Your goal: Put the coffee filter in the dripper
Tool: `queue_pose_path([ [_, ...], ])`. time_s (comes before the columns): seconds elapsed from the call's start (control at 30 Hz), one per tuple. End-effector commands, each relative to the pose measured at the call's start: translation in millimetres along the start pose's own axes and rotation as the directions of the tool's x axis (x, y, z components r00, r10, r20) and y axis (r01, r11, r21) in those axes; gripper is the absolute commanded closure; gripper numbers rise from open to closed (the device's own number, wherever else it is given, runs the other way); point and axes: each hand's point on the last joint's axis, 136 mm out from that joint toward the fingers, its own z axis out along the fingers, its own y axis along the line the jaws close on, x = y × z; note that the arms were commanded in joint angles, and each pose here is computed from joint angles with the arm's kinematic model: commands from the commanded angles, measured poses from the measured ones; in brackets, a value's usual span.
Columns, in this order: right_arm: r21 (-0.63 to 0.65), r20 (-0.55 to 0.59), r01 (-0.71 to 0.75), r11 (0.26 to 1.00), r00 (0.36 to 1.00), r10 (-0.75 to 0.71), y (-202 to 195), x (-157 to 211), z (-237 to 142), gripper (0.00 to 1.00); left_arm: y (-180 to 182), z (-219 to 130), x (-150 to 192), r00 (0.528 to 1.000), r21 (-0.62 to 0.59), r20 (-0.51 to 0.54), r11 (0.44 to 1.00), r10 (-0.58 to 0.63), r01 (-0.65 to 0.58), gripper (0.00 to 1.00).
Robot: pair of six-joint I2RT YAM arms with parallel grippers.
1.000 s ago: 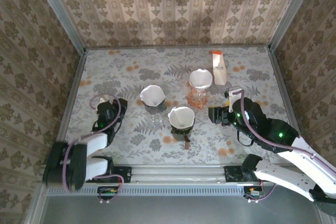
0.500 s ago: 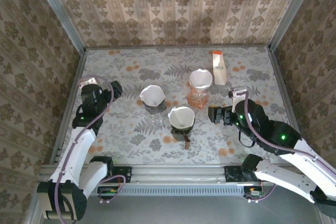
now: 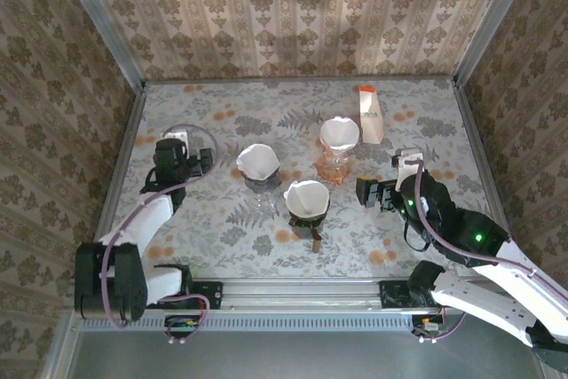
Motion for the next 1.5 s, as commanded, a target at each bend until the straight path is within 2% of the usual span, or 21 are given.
queue_pose_path([
  [0.0,0.054,0.044,0.004,0.999,0.999,-0.006,-10,-7,0,0.0,16,13,-16,0.989,-0.076,0.139,0.996,0.057,-0.046,0.0],
  [0.17,0.081,0.033,0.026,0.996,0.999,-0.029,-14,-3,2,0.0,18,28,-12,0.972,-0.092,0.209,0.992,0.102,-0.084,0.0],
  [0.33,0.107,0.045,0.04,0.993,0.998,-0.045,-18,-1,6,0.0,23,39,5,0.959,-0.099,0.269,0.993,0.087,-0.062,0.0],
  [0.37,0.122,0.05,0.042,0.992,0.998,-0.048,-20,-1,7,0.0,24,38,4,0.946,-0.111,0.307,0.991,0.1,-0.069,0.0],
  [0.43,0.164,0.057,0.043,0.986,0.997,-0.053,-27,-1,9,0.0,27,40,9,0.963,-0.099,0.262,0.994,0.063,-0.038,0.0],
  [0.57,0.266,0.083,0.011,0.964,0.996,-0.035,-47,-1,15,0.0,31,42,6,0.962,-0.122,0.266,0.992,0.068,-0.037,0.0],
  [0.8,0.487,0.106,-0.134,0.863,0.99,0.093,-104,8,47,0.0,31,43,7,0.963,-0.125,0.259,0.992,0.068,-0.036,0.0],
  [1.0,0.57,0.042,-0.043,0.821,0.999,0.023,-142,21,85,0.0,31,43,7,0.963,-0.125,0.26,0.991,0.069,-0.038,0.0],
  [1.13,0.55,0.108,-0.091,0.83,0.993,0.037,-164,30,107,0.0,31,43,7,0.963,-0.125,0.259,0.991,0.07,-0.038,0.0],
  [1.2,0.553,0.148,-0.082,0.829,0.989,-0.001,-172,33,116,0.0,32,43,7,0.964,-0.127,0.257,0.991,0.07,-0.038,0.0],
  [1.47,0.542,0.111,-0.029,0.84,0.993,-0.037,-186,50,164,0.0,32,43,7,0.964,-0.127,0.257,0.991,0.07,-0.038,0.0],
])
